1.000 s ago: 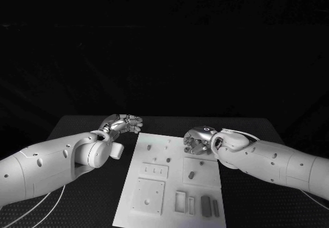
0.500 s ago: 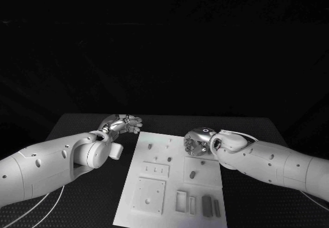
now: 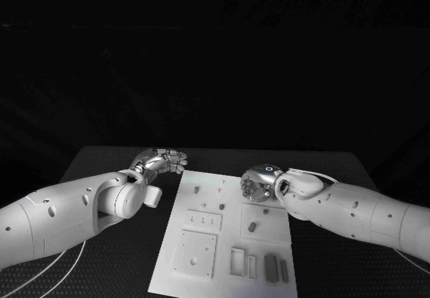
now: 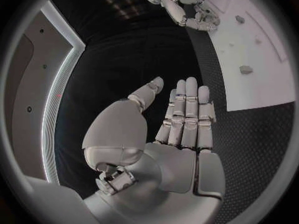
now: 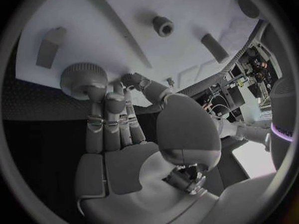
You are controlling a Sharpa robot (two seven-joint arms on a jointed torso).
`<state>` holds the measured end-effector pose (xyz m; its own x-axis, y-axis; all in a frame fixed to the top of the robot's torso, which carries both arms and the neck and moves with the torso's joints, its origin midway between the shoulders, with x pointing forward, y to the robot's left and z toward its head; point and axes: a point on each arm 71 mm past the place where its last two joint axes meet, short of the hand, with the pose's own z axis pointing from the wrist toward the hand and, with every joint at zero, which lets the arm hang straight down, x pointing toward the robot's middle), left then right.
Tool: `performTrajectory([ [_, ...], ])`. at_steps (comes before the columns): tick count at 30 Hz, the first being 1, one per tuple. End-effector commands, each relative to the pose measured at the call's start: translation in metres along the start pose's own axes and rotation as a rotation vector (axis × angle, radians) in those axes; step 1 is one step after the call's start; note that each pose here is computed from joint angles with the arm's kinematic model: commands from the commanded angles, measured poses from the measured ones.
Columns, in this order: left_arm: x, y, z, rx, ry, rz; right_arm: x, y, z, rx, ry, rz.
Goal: Assemble the parts on the task board
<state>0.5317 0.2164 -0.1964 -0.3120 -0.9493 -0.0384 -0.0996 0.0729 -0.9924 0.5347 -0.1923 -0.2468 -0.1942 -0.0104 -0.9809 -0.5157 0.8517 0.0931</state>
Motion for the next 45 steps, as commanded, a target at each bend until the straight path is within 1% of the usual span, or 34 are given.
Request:
performTrajectory([
  [1,0.0031,-0.0012,0.0004,0.006,0.023,-0.009,0.010,0.004,-0.001,-0.006,0.052,-0.022],
  [5,0.0026,-0.0011,0.0005,0.006,0.021,-0.008,0.011,0.009,0.000,-0.015,0.054,-0.034],
  [15,0.0023,-0.0009,0.0007,0.003,0.023,-0.009,0.017,0.008,-0.001,-0.001,0.054,-0.066],
  [18,0.0018,-0.0009,0.0004,0.003,0.022,-0.009,0.016,0.009,-0.001,0.003,0.038,-0.068],
  [28,0.0015,-0.0008,0.0012,0.003,0.020,-0.008,0.008,0.013,-0.002,0.039,-0.066,-0.060],
  [32,-0.0002,-0.0007,0.0016,0.003,0.015,-0.006,0.001,0.015,-0.004,0.070,-0.131,-0.056],
  [38,0.0001,-0.0007,0.0023,0.003,0.012,-0.008,-0.014,0.018,0.000,0.100,-0.217,-0.052],
  [45,0.0012,-0.0016,0.0028,0.013,0.002,-0.007,-0.019,0.026,0.007,0.105,-0.271,-0.043],
])
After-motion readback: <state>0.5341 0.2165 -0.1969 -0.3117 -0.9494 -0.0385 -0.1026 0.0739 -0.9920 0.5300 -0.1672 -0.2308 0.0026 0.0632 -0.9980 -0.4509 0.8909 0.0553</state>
